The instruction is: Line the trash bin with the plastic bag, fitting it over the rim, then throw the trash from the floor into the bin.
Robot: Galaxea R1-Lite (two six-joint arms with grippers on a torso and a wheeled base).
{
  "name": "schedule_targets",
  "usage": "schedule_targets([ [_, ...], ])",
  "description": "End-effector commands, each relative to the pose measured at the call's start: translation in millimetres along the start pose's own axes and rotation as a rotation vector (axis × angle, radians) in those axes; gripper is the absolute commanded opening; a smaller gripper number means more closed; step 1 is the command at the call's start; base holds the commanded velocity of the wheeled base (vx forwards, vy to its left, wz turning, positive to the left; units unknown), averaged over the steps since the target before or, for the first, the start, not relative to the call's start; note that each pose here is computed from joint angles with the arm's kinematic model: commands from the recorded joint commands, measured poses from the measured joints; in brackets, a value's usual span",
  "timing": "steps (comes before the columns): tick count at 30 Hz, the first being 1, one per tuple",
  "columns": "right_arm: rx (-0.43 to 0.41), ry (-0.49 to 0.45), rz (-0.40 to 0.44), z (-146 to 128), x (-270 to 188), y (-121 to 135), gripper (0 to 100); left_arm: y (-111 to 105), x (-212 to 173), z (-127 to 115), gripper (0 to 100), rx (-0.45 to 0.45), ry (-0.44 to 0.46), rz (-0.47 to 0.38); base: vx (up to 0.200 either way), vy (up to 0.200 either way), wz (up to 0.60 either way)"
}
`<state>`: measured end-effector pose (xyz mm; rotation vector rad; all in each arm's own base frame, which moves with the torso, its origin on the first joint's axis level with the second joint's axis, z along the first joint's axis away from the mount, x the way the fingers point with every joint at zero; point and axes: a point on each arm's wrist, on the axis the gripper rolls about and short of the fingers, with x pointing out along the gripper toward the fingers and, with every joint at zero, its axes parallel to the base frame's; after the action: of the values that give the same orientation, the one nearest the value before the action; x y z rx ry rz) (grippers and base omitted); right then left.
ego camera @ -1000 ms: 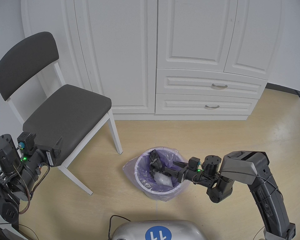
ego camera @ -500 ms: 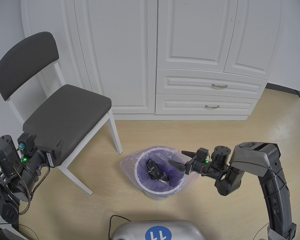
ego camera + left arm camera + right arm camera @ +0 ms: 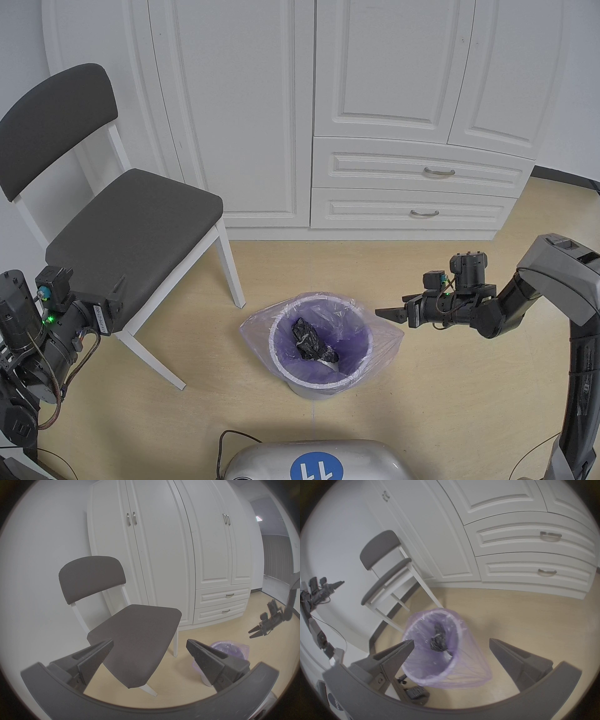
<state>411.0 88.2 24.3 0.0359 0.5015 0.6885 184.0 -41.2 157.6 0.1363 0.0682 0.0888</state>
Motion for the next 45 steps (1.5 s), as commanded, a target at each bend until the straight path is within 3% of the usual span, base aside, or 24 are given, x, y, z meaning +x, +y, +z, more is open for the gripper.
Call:
schedule_targets([
  [1, -0.108, -0.032, -0.242, 28, -6, -17, 100, -1, 1, -1, 100, 0.000, 0.003, -0.001, 0.000, 0.000, 0.00],
  [3, -0.110, -0.021, -0.294, 27, -3, -14, 100, -1, 1, -1, 100, 0.002, 0.005, -0.003, 0.000, 0.000, 0.00],
  [11, -0.108, 0.045, -0.273, 4, 6, -17, 100, -1, 1, -2, 100, 0.005, 0.011, -0.003, 0.000, 0.000, 0.00],
  [13, -0.144, 0.112, -0.239, -22, 20, -29, 100, -2, 1, -3, 100, 0.006, 0.015, -0.005, 0.000, 0.000, 0.00],
  [19, -0.135, 0.179, -0.213, -52, 45, -32, 100, -2, 2, -3, 100, 0.005, 0.017, -0.004, 0.000, 0.000, 0.00],
  [27, -0.049, 0.320, -0.192, -38, 58, -45, 100, -1, 2, -2, 100, 0.005, 0.013, -0.002, 0.000, 0.000, 0.00],
  [37, -0.067, 0.300, -0.193, -53, 109, -64, 100, -1, 5, -4, 100, 0.006, 0.022, 0.002, 0.000, 0.000, 0.00],
  [42, -0.028, 0.370, -0.186, -54, 112, -69, 100, -2, 6, -7, 100, 0.012, 0.036, 0.001, 0.000, 0.000, 0.00],
  [45, 0.011, 0.362, -0.196, -55, 121, -75, 100, -2, 6, -6, 100, 0.011, 0.035, 0.002, 0.000, 0.000, 0.00],
])
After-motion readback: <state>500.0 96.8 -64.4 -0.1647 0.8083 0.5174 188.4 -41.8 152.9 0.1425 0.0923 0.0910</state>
